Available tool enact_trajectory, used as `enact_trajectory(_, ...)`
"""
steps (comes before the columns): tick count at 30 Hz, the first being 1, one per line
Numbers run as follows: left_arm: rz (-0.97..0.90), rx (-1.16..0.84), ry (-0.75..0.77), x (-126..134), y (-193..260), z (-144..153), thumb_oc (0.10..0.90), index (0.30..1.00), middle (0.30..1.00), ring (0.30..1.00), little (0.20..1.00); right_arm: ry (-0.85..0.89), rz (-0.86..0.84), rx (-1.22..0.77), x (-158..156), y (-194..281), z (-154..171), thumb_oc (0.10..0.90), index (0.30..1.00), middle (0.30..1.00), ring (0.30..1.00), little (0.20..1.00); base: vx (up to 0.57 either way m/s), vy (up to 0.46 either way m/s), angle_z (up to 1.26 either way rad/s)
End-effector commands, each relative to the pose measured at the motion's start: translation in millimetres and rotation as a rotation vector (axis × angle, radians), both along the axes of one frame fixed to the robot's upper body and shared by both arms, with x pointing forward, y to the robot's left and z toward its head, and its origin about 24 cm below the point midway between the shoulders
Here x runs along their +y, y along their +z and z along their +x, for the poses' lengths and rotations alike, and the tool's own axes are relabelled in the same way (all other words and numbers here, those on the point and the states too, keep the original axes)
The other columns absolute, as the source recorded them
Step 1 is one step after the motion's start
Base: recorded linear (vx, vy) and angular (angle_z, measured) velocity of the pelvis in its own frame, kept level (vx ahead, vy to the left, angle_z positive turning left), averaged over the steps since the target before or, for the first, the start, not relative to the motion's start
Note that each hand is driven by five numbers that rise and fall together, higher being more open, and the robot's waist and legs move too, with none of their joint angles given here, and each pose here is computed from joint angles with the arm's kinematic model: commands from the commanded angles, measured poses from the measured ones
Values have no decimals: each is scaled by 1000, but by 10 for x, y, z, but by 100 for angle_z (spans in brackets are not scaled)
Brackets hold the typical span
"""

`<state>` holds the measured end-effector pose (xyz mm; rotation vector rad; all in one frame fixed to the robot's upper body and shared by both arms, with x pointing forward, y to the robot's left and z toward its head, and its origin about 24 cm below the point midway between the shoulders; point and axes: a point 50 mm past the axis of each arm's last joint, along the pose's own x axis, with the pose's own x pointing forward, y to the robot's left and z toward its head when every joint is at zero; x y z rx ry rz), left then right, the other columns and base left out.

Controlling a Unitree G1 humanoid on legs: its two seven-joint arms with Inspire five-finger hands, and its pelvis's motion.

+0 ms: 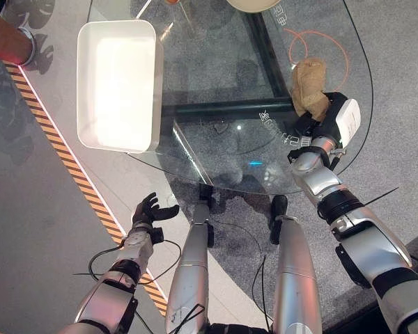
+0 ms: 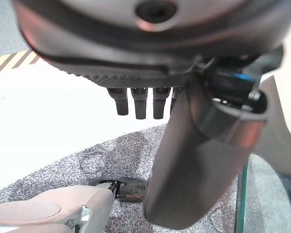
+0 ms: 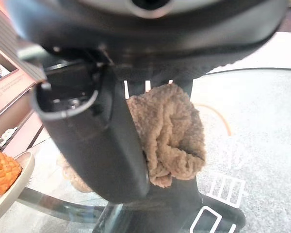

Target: Wipe the table with a cloth and put it in the basket.

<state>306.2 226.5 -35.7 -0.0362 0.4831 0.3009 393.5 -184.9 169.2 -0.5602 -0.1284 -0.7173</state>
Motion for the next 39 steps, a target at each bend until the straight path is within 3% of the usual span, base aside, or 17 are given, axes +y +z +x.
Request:
enact_trajectory(1, 46, 22, 45, 81, -1, -7, 800, 900, 900, 900, 900, 26, -74, -140, 138, 365, 39, 100, 300, 300, 300, 200, 0, 0, 0)
enact_trajectory(16, 45, 17, 34, 85, 32, 26, 800, 900, 900, 900, 900, 69, -211, -160, 215, 541, 58, 100, 300, 300, 300, 200, 0, 0, 0)
enact_trajectory(32, 50, 2, -13, -31, 81, 90, 800, 900, 900, 900, 900, 300, -516, -144, 759, 866, 90, 100, 300, 300, 300, 200, 0, 0, 0)
enact_trajectory(39, 37, 0, -26, -102, 65, 86, 800, 900, 900, 900, 900, 353, -543, -135, 937, 880, 79, 100, 300, 300, 300, 200, 5, 26, 6)
